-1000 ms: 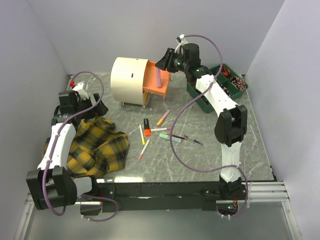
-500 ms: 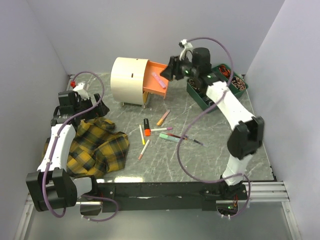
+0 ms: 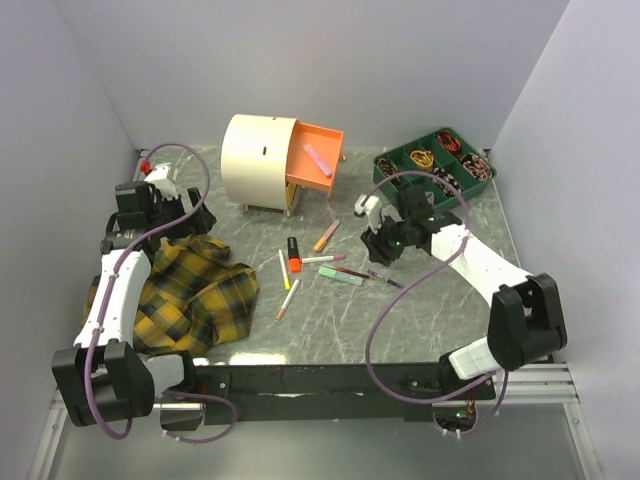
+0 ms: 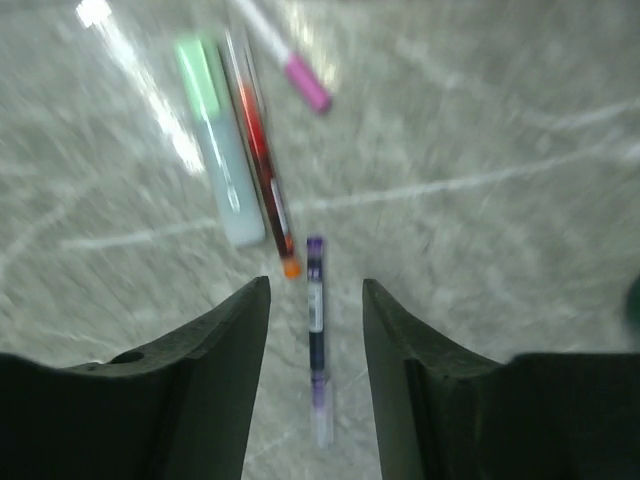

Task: Sort the stationery into containers
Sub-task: Pick up the pen from the center of the board.

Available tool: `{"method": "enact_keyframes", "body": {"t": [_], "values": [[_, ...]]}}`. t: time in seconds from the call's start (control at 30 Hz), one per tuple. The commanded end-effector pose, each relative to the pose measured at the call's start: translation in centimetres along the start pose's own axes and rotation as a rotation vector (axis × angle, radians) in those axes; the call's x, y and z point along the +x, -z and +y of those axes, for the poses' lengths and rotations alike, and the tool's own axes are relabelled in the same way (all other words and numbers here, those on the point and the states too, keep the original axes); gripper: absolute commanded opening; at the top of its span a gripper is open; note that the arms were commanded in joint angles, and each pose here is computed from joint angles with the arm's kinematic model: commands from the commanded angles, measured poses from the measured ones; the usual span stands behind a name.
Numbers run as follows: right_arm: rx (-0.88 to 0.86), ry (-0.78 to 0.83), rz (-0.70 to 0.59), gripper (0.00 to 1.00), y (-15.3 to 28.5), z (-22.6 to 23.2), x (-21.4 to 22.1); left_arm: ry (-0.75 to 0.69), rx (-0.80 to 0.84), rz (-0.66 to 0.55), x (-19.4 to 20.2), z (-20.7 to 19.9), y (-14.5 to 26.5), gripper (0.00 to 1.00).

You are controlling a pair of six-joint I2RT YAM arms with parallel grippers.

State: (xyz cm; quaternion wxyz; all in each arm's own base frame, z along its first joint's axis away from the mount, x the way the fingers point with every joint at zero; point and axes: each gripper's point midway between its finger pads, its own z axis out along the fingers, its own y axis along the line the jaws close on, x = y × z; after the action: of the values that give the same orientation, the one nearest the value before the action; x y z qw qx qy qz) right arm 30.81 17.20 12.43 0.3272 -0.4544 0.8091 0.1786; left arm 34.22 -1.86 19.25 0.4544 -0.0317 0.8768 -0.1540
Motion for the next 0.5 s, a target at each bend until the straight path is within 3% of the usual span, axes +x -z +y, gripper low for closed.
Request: {"method": "enact_keyframes", "body": {"t": [0.0,0.47], "values": [[0.047,0.076,0.121,0.49,-0.7,-1.1,3.5,-0.007,0.012,-0.031,-1.0,-0.4,0.2,1.0],[-0.033,0.098,0.295,0.51,-2.9,-0.3,8.8,-0.009,-0.01,-0.023,-0.9,0.1,0.2,0.99]]}}
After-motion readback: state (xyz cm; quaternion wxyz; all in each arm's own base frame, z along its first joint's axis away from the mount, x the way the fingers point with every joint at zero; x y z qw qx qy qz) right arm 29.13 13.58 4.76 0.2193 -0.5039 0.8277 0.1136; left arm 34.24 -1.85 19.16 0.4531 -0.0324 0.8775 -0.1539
